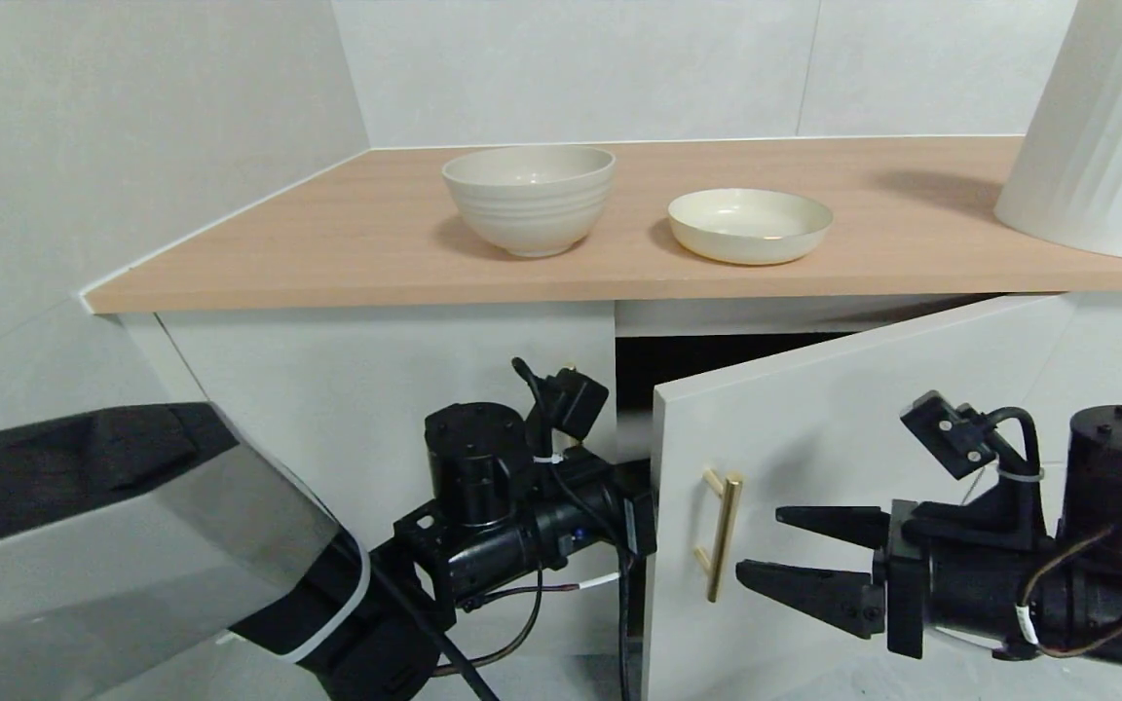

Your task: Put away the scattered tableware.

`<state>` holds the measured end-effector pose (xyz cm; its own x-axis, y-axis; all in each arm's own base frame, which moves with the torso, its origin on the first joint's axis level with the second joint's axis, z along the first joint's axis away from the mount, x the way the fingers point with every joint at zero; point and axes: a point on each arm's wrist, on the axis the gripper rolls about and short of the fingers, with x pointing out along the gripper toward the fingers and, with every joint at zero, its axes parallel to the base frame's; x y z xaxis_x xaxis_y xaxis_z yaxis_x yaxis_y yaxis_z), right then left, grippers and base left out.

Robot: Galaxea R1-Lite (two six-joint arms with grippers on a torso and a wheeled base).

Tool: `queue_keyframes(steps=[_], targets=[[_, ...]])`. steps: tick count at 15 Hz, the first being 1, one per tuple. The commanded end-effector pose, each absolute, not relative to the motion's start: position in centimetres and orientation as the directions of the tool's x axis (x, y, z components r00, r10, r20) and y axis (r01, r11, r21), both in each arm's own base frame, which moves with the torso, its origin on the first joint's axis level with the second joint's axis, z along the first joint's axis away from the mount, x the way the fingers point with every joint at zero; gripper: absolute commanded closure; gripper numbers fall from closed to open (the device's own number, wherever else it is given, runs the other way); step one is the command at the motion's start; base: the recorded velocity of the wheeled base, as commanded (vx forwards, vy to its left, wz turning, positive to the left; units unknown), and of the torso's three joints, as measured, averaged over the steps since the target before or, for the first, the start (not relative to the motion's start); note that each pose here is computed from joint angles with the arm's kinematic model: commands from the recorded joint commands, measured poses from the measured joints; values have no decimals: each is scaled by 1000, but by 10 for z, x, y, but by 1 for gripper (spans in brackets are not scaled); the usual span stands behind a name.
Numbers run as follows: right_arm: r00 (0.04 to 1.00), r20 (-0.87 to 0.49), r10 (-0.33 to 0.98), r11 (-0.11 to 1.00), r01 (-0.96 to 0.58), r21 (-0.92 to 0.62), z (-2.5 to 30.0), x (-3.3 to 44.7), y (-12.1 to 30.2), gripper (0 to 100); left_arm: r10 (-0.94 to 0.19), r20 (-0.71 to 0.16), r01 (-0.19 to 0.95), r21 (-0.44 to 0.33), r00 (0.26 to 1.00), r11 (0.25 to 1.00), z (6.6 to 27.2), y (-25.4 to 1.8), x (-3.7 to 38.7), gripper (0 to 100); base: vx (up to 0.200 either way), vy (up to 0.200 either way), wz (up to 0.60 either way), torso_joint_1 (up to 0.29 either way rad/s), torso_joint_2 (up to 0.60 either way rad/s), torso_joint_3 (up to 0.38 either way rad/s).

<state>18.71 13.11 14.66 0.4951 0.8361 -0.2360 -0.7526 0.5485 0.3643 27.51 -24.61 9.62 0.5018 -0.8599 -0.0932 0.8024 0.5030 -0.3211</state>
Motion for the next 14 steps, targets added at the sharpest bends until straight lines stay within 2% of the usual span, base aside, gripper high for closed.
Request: queue_keyframes(steps=[1, 4, 7, 11, 14], targets=[[577, -246, 779, 627, -706, 329, 166, 158, 120, 0, -870, -49, 829, -280, 491, 484, 128, -249, 270, 100, 0, 0, 0, 0, 0, 0], [662, -291, 691, 723, -634, 273, 180, 137, 121, 0, -875, -78, 837, -261, 478, 481, 118, -246, 261, 100, 0, 0, 0, 0, 0, 0], [637, -320, 701, 712, -648, 271, 176, 131, 124, 0, -878, -59, 843, -255, 475, 474, 116, -247, 260, 100, 0, 0, 0, 0, 0, 0], [627, -347, 697, 715, -646, 269, 170, 132, 126, 0, -890, -80, 851, -263, 450, 454, 109, -255, 253, 100, 0, 0, 0, 0, 0, 0], [608, -364, 706, 705, -654, 275, 166, 132, 127, 0, -889, -93, 849, -268, 448, 455, 104, -257, 254, 100, -200, 0, 0, 6, 5, 4]])
